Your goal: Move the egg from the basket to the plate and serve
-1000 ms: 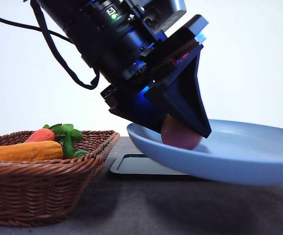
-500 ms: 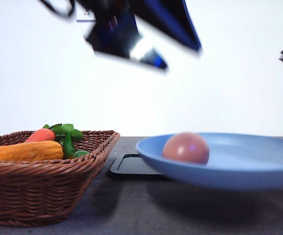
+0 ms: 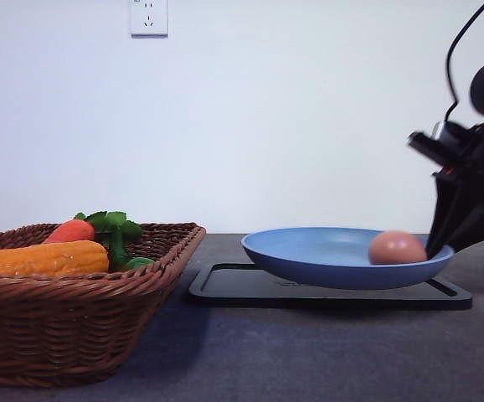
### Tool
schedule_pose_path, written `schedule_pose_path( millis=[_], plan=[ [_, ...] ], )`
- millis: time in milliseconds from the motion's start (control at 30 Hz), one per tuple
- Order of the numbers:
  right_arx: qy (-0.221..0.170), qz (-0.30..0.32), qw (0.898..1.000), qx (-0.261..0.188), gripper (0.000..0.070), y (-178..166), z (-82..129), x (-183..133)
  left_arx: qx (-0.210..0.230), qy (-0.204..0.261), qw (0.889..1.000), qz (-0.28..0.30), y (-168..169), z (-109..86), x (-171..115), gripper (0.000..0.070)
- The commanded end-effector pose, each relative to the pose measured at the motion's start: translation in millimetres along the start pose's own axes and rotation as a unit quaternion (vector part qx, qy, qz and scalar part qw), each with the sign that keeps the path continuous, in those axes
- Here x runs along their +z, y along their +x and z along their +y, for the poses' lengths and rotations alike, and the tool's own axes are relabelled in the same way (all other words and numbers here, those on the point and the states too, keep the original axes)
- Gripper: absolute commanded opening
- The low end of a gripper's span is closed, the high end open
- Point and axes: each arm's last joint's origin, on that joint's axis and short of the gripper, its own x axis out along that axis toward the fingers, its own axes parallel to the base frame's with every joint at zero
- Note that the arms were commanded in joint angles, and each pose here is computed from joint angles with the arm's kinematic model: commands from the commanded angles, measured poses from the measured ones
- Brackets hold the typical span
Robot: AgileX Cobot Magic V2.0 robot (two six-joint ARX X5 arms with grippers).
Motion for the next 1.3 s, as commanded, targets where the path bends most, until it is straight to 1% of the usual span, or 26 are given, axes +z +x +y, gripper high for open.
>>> schedule_pose_path(
  millis=[0, 167, 300, 333, 367, 400, 500, 567, 767, 1000, 1100, 1167, 1267],
  plan=[
    [-0.003, 0.001, 1.0, 0.006, 0.0, 7, -1, 12, 0.012, 0.003, 1.0, -0.014, -10, 0.2, 6, 0.0393],
    [0.003, 0.01, 1.0, 0.004, 0.0, 22, -7, 28, 0.047, 0.001, 0.999, -0.022, -30, 3.0, 4, 0.0393],
    [0.005, 0.015, 1.0, 0.001, 0.0, 27, -9, 29, 0.06, -0.002, 0.998, -0.022, -36, 4.0, 2, 0.0393],
    [0.004, 0.014, 1.0, 0.001, 0.0009, 27, -9, 29, 0.062, -0.003, 0.998, -0.022, -36, 4.0, 2, 0.0393],
    [0.003, 0.014, 1.0, 0.001, 0.0027, 27, -9, 29, 0.062, -0.003, 0.998, -0.022, -36, 4.0, 2, 0.0393],
    [0.003, 0.013, 1.0, 0.001, 0.0063, 26, -9, 29, 0.062, -0.003, 0.998, -0.022, -36, 4.0, 2, 0.0393],
    [0.003, 0.013, 1.0, 0.001, 0.0194, 26, -9, 29, 0.062, -0.002, 0.998, -0.019, -34, 4.0, 2, 0.0393],
    [0.003, 0.012, 1.0, 0.001, 0.0236, 26, -10, 29, 0.062, -0.002, 0.998, -0.016, -32, 3.9, 2, 0.0393],
    [0.0, -0.001, 1.0, 0.004, 0.0236, 17, -12, 32, 0.062, -0.001, 0.998, -0.006, -26, 3.7, 2, 0.0393],
    [-0.021, -0.046, 0.999, 0.01, 0.0232, -16, -6, 35, 0.07, 0.004, 0.997, 0.012, -12, 3.6, 1, 0.0392],
    [-0.029, -0.068, 0.997, 0.03, 0.0188, -37, 1, 34, 0.095, 0.009, 0.995, 0.023, -3, 4.7, 0, 0.0387],
    [-0.035, -0.078, 0.996, 0.04, 0.0146, -50, 7, 31, 0.115, 0.014, 0.993, 0.031, 4, 5.6, -1, 0.0364],
    [-0.054, -0.091, 0.993, 0.045, 0.005, -72, 20, 22, 0.148, 0.027, 0.987, 0.054, 17, 8.2, -4, 0.0244]
  ],
)
